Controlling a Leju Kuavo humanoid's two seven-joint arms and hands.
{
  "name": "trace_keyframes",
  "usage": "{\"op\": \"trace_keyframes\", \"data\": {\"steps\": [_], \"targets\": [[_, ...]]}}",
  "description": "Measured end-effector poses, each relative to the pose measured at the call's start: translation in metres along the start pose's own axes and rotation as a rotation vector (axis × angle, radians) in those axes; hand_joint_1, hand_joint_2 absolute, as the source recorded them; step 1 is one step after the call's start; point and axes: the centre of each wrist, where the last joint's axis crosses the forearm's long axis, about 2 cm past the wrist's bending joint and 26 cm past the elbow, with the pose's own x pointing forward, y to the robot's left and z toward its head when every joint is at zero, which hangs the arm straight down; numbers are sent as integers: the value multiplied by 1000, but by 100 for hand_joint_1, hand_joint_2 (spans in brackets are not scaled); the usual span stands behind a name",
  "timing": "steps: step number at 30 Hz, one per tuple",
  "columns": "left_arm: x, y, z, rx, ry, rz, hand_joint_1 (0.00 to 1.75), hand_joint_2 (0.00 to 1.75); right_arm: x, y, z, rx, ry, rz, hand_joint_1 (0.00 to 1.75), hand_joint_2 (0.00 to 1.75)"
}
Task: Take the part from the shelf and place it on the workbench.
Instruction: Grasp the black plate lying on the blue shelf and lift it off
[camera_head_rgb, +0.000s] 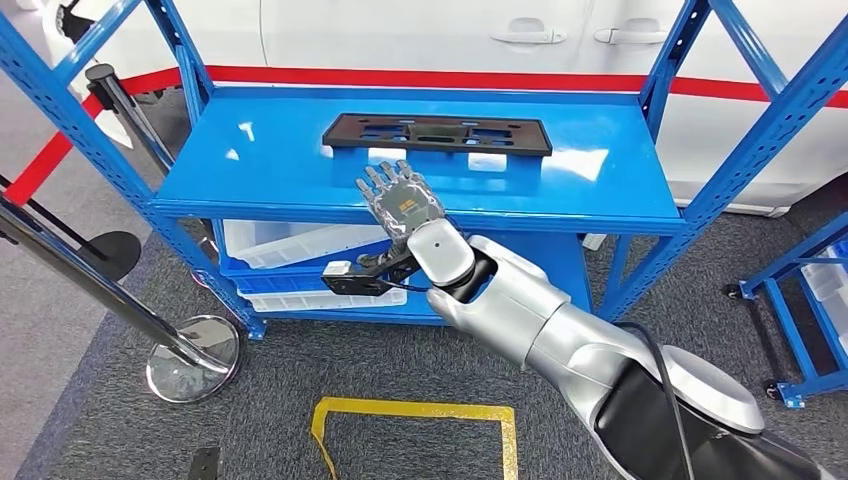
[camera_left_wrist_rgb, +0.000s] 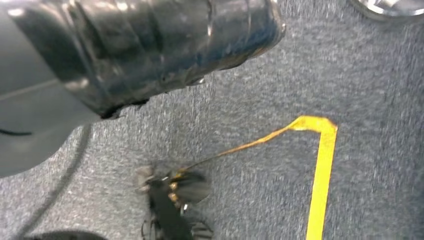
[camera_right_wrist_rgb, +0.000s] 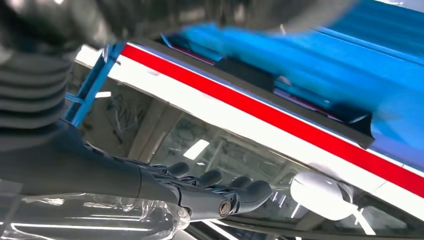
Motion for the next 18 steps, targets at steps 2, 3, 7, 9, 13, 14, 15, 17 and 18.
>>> {"op": "trace_keyframes", "data": {"steps": [2,3,7,9,13,14,15,17,18], "targets": [[1,1,-1,-8,18,-3,0,0,-3,2,-1,8,13,-4,0,175],[2,1,-1,-12,30,-6,0,0,-4,4,-1,13,20,-6,0,175],[-1,2,0,-27,74,-15,0,0,-13,10,-3,29,52,-5,0,175],[0,3,-1,-31,83,-17,0,0,-18,14,-3,39,75,0,0,175],[0,6,-1,-25,89,-24,0,0,-27,24,-4,87,126,20,0,175],[0,6,-1,-24,89,-27,0,0,-28,25,-4,96,137,24,0,175],[0,7,-1,-24,90,-29,0,0,-30,26,-4,102,148,27,0,175],[1,7,-1,-25,89,-33,0,0,-32,27,-5,106,162,32,0,175],[1,7,-2,-25,89,-34,0,0,-33,27,-5,108,167,34,0,175]]}}
